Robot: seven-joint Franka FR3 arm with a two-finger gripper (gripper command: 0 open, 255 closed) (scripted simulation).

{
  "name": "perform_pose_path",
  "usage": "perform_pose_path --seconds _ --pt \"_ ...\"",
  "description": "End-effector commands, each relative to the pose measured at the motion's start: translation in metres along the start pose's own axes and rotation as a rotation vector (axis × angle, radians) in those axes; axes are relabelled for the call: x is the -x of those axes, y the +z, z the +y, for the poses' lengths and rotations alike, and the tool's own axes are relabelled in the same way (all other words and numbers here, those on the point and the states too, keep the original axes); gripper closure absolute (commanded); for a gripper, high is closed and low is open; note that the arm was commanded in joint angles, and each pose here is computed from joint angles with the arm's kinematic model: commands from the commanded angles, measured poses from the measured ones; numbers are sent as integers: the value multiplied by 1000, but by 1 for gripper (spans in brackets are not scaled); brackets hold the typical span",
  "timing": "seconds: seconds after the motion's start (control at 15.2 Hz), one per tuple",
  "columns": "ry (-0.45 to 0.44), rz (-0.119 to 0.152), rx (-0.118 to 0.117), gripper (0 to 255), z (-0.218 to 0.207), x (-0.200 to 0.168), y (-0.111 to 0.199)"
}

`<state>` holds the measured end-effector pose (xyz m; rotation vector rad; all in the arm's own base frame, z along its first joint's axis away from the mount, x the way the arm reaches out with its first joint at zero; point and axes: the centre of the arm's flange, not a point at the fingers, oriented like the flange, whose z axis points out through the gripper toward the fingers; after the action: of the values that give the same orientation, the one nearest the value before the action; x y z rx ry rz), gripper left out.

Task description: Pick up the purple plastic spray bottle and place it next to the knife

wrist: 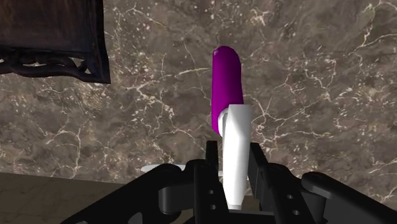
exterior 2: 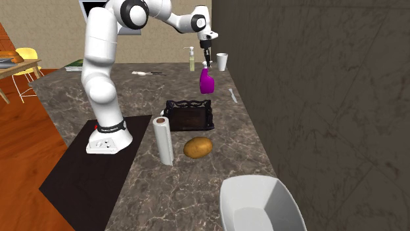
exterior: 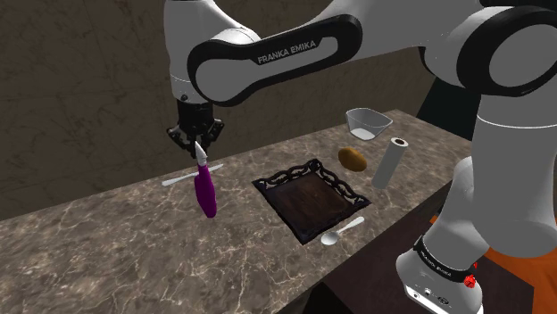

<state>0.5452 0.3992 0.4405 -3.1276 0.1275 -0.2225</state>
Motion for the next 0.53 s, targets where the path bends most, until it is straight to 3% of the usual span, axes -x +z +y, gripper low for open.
perform_pose_path --seconds 0.0,0.13,0.2,0.46 --pt "0 0 0 255 0 0 0" --pt "0 0 0 255 0 0 0" --pt "0 0 0 0 0 0 0" --pt "0 0 0 0 0 0 0"
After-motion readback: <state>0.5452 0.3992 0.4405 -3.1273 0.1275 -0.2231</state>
